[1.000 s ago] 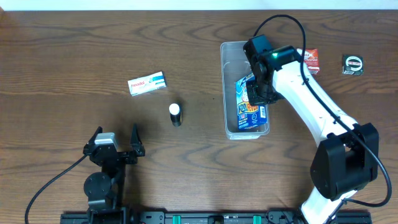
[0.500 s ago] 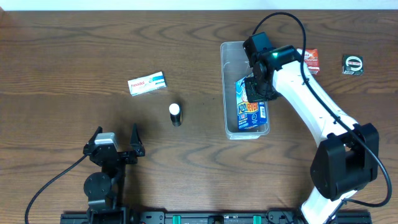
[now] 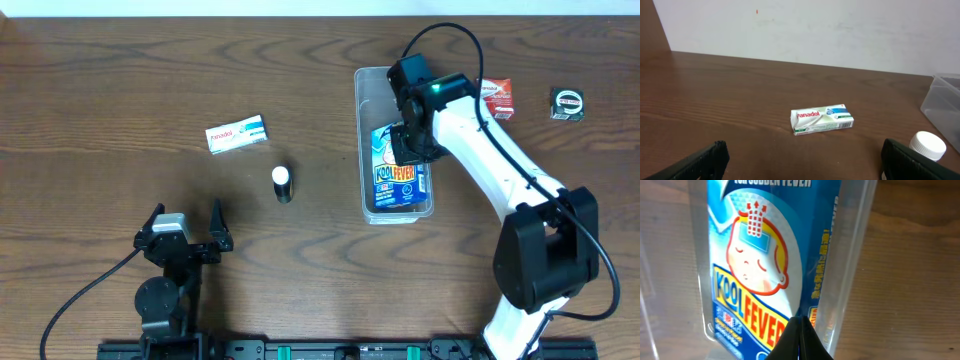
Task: Pack container
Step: 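Push the blue box flat inside the container with the right gripper, then move the right gripper to the red Panadol ActiFast box and grasp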
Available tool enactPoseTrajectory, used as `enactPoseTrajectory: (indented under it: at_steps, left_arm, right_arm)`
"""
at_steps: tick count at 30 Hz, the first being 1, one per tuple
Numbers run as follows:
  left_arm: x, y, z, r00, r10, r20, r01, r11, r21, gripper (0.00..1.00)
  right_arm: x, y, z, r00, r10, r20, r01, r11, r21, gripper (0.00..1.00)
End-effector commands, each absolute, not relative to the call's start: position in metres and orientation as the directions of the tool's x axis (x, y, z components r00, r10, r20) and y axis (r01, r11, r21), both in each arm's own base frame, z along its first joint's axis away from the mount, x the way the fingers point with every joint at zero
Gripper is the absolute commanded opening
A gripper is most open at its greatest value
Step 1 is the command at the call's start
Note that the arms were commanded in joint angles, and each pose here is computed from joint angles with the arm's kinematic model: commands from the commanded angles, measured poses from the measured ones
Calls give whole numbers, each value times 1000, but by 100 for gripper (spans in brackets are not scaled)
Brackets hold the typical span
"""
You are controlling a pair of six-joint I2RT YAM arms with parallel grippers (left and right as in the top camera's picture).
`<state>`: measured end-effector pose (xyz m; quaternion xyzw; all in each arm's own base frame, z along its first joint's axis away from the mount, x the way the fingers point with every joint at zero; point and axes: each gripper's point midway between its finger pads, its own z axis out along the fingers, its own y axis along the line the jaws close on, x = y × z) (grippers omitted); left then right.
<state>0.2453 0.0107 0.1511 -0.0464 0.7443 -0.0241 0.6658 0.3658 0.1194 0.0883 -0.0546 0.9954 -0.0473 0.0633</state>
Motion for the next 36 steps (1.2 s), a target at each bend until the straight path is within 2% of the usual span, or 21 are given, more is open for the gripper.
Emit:
enactPoseTrajectory:
  at_steps: [1,19,23,26,28,30,32,34,36]
  left_arm:
    - [245,10,135,-160,-96,-982,-35,995,-92,98]
    - [245,10,135,-160,-96,-982,-35,995,-92,98]
    - [245,10,135,-160,-96,-982,-35,995,-92,98]
    - [245,10,135,-160,-96,-982,-35,995,-92,98]
    - [245,10,135,-160,-96,-982,-35,995,-92,98]
    - [245,10,135,-160,-96,-982,-35,995,-92,98]
    - [245,10,135,-160,-96,-982,-35,995,-92,98]
    - [245,10,135,-160,-96,-982,-35,995,-92,98]
    - [245,10,135,-160,-96,-982,-35,995,-92,98]
  right_arm:
    - [366,116,84,-984,-133,-116,-117,984,-136,1]
    - [362,113,72,-985,-139,-98,-125,982,-141,1]
    - [368,120,85,-981,-153,-122,-141,984,-108,1]
    - [381,133,111,-965,-183,-187,-176,983,-53,3]
    - [393,138,137,-946,-199,-254,-195,980,-43,9]
    - [405,140,163,-924,-215,-317,-213,976,-41,23]
    - [418,132,190,-901,-217,-377,-214,976,-50,52]
    - [429,110,210,-890,-188,-415,-170,982,-80,66]
    - [439,79,219,-888,-149,-436,-110,987,-114,89]
